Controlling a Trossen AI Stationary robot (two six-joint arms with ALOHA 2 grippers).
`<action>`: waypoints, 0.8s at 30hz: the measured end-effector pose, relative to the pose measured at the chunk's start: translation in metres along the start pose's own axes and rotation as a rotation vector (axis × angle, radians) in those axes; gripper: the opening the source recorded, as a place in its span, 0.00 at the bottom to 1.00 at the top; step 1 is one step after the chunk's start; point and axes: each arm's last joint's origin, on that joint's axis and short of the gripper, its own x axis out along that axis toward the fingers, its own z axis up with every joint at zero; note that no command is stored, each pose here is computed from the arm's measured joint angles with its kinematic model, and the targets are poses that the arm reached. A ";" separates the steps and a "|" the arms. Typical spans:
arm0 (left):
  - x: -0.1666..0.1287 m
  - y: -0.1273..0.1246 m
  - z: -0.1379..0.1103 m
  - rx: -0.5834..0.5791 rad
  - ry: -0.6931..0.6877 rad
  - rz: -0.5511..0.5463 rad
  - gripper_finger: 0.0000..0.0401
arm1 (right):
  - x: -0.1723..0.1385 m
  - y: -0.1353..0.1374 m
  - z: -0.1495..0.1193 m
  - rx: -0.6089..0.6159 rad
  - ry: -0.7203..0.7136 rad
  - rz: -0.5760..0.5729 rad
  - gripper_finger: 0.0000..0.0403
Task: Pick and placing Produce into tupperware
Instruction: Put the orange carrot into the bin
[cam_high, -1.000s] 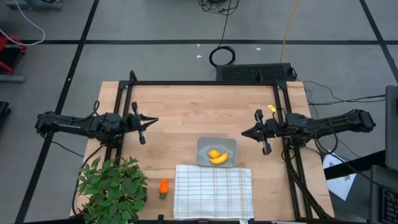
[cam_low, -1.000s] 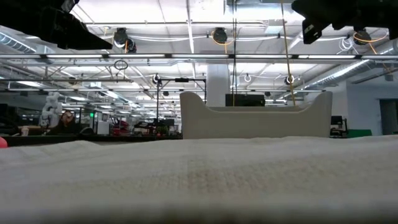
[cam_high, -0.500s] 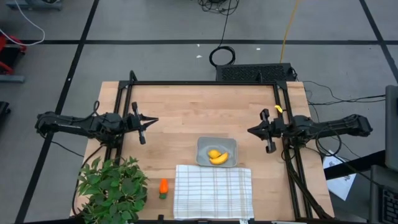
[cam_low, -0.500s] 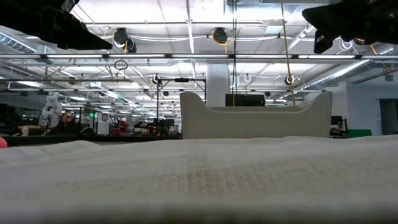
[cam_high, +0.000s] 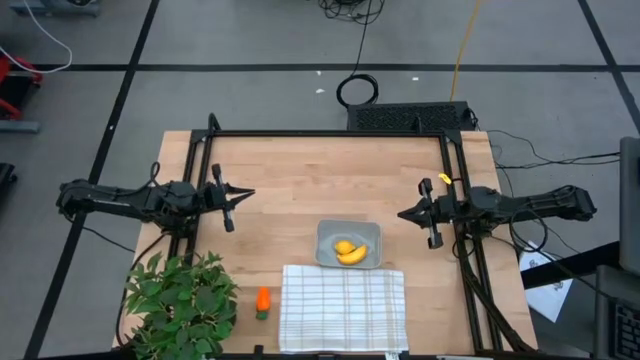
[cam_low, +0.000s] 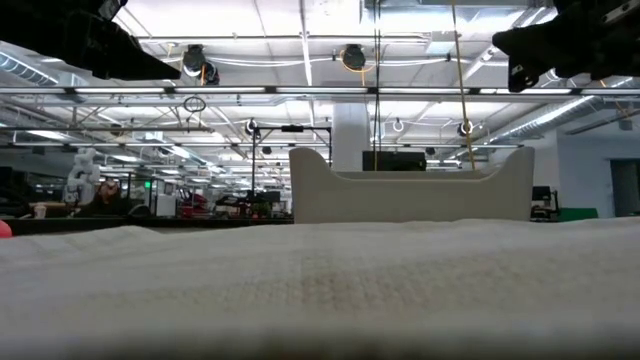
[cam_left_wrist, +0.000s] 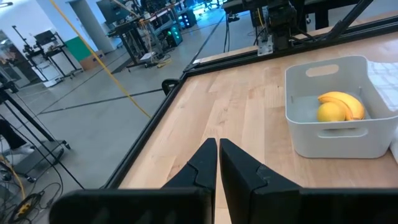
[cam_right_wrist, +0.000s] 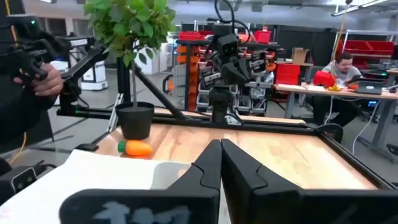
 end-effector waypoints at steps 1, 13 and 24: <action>0.000 0.000 0.000 0.000 0.000 0.000 0.06 | 0.000 0.001 -0.001 -0.006 0.005 0.019 0.00; 0.000 0.000 0.000 0.035 0.001 0.000 0.06 | 0.000 0.003 -0.002 -0.034 0.014 0.090 0.00; 0.000 0.000 -0.001 0.050 0.013 -0.004 0.06 | 0.000 0.003 -0.002 -0.057 0.012 0.090 0.00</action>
